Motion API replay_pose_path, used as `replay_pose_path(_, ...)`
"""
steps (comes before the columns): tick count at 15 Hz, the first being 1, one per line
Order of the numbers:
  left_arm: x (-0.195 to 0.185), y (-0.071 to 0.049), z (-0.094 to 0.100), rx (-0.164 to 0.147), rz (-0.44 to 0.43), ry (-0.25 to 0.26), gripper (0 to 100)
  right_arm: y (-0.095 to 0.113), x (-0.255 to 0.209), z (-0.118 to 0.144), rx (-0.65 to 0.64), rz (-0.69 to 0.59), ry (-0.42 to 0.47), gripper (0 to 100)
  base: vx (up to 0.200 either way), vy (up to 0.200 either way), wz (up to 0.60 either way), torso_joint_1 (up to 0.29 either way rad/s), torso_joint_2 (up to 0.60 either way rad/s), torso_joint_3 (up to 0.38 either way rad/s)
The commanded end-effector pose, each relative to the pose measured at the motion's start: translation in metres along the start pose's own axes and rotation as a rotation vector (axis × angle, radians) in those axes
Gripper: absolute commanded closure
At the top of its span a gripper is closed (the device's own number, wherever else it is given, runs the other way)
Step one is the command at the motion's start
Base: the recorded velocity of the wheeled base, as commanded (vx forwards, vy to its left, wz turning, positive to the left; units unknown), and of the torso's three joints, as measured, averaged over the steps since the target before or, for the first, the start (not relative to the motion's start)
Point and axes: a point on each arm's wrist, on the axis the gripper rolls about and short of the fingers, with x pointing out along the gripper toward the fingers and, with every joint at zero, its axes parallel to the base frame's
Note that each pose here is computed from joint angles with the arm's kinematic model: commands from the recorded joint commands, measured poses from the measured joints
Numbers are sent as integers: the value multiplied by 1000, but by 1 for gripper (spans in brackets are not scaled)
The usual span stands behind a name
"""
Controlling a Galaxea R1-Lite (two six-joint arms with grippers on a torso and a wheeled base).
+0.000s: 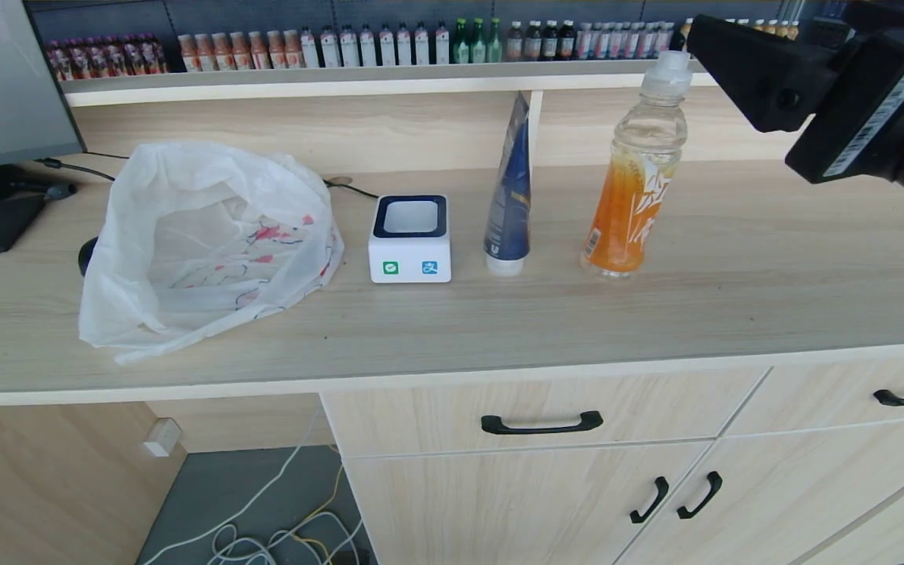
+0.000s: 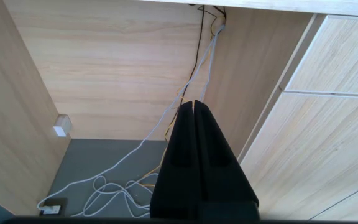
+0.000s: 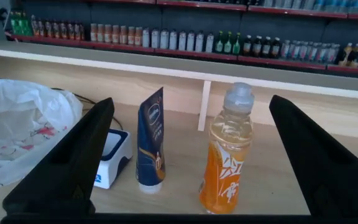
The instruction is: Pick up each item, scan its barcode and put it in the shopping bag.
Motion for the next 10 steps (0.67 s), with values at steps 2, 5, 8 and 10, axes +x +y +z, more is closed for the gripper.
replay_pose_path(2, 0, 0, 0, 0, 0, 0, 100, 36, 23, -34, -23, -6, 53, 0, 0, 0, 0, 0, 0, 0)
replay_pose_path(5, 0, 0, 0, 0, 0, 0, 100, 37, 26, -33, -15, -9, 47, 0, 0, 0, 0, 0, 0, 0)
replay_pose_path(8, 0, 0, 0, 0, 0, 0, 100, 41, 28, -37, 25, -13, 59, 0, 0, 0, 0, 0, 0, 0)
replay_pose_path(10, 0, 0, 0, 0, 0, 0, 100, 42, 34, -45, 46, -22, 74, 0, 0, 0, 0, 0, 0, 0)
